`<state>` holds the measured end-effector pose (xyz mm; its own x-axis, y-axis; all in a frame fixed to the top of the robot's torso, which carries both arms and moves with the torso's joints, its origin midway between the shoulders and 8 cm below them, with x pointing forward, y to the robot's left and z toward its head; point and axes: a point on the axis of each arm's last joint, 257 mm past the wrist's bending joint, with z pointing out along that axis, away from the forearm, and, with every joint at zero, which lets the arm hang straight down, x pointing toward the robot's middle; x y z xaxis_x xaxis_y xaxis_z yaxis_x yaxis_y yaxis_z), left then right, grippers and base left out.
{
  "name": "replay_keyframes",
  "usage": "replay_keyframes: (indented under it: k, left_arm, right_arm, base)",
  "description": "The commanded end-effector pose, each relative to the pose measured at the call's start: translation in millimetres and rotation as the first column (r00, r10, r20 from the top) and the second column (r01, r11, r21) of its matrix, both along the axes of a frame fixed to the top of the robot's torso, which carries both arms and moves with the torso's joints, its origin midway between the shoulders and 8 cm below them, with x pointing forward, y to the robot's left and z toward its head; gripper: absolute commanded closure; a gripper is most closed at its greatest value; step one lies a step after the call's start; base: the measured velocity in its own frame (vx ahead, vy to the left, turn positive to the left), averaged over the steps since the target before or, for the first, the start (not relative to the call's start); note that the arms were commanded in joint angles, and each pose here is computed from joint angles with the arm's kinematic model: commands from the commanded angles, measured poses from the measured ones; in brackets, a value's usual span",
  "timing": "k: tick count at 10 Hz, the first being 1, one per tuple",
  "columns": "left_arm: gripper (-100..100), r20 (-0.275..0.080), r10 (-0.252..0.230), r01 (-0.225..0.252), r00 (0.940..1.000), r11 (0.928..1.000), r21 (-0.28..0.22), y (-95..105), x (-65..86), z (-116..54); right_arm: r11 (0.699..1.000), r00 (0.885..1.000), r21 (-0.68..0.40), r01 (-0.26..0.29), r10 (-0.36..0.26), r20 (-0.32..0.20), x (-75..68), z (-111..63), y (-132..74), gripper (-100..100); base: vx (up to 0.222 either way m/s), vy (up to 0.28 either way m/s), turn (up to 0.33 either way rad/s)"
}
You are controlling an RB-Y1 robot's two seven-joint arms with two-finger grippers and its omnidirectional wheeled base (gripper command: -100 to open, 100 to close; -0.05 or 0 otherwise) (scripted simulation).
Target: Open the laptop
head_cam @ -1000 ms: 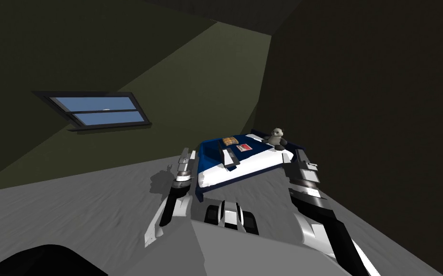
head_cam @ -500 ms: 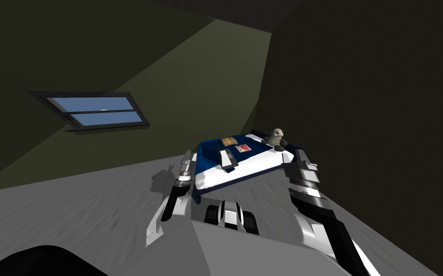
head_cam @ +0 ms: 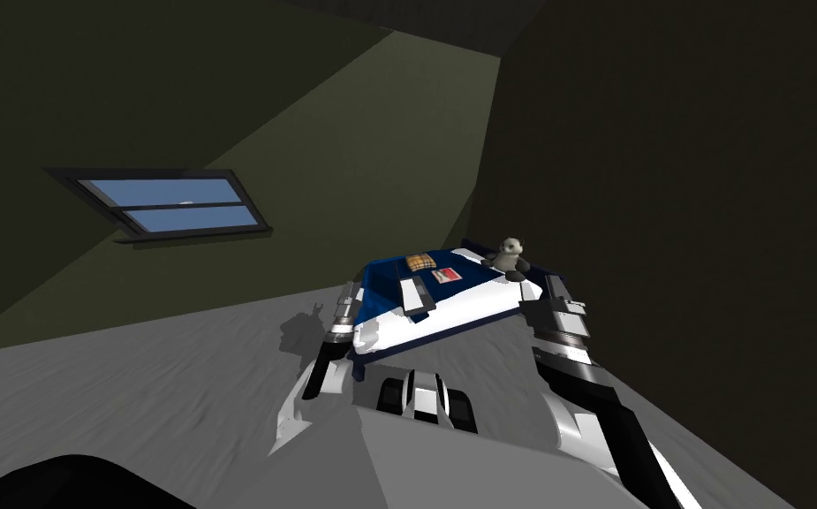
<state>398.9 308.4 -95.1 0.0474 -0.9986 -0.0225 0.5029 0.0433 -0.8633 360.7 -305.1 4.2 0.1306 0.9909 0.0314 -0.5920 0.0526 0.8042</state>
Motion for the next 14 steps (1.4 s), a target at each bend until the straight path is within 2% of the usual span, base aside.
replay_keyframes:
  k: [1, 4, 5, 7, 8, 10, 13, 14]
  left_arm:
    - [-100, -0.054, 0.004, -0.007, 0.9985, 0.9985, -0.055, 12.9, 9.5, -27.2]
    - [-100, -0.117, 0.011, -0.026, 0.9931, 0.9919, -0.124, 28.8, 19.2, -62.1]
    - [-100, -0.117, 0.011, -0.026, 0.9931, 0.9919, -0.124, 28.8, 19.2, -62.1]
    - [-100, -0.149, 0.014, -0.039, 0.9888, 0.9844, -0.171, 38.3, 24.3, -81.2]
    - [-100, -0.158, 0.015, -0.043, 0.9873, 0.9842, -0.172, 39.2, 24.2, -85.8]
    - [-100, -0.198, 0.019, -0.064, 0.9801, 0.9734, -0.22, 48.9, 28.0, -109.2]
    - [-100, -0.249, 0.024, -0.098, 0.9682, 0.9518, -0.291, 61.1, 31.4, -141.9]
    - [-100, -0.251, 0.024, -0.099, 0.9677, 0.9517, -0.291, 61.2, 31.2, -142.8]
  right_arm:
    - [1.0, 1.0, 0.0, 0.0, 0.0, 0.0, 0.0, 0.0, 0.0, 0]
    - [1.0, 1.0, 0.0, 0.0, 0.0, 0.0, 0.0, 0.0, 0.0, 0]
    - [1.0, 1.0, 0.0, 0.0, 0.0, 0.0, 0.0, 0.0, 0.0, 0]
    - [1.0, 1.0, 0.0, 0.0, 0.0, 0.0, 0.0, 0.0, 0.0, 0]
    - [1.0, 1.0, 0.0, 0.0, 0.0, 0.0, 0.0, 0.0, 0.0, 0]
    - [1.0, 1.0, 0.0, 0.0, 0.0, 0.0, 0.0, 0.0, 0.0, 0]
    - [1.0, 1.0, 0.0, 0.0, 0.0, 0.0, 0.0, 0.0, 0.0, 0]
    - [1.0, 1.0, 0.0, 0.0, 0.0, 0.0, 0.0, 0.0, 0.0, 0]
  base:
    - [0.076, -0.096, 0.014]
    - [0.084, -0.105, 0.016]
    - [0.061, -0.083, 0.007]
    - [0.061, -0.068, 0.011]
    - [0.051, -0.065, 0.01]
    - [0.062, -0.077, 0.012]
    - [0.082, -0.106, 0.014]
    - [0.073, -0.068, 0.009]
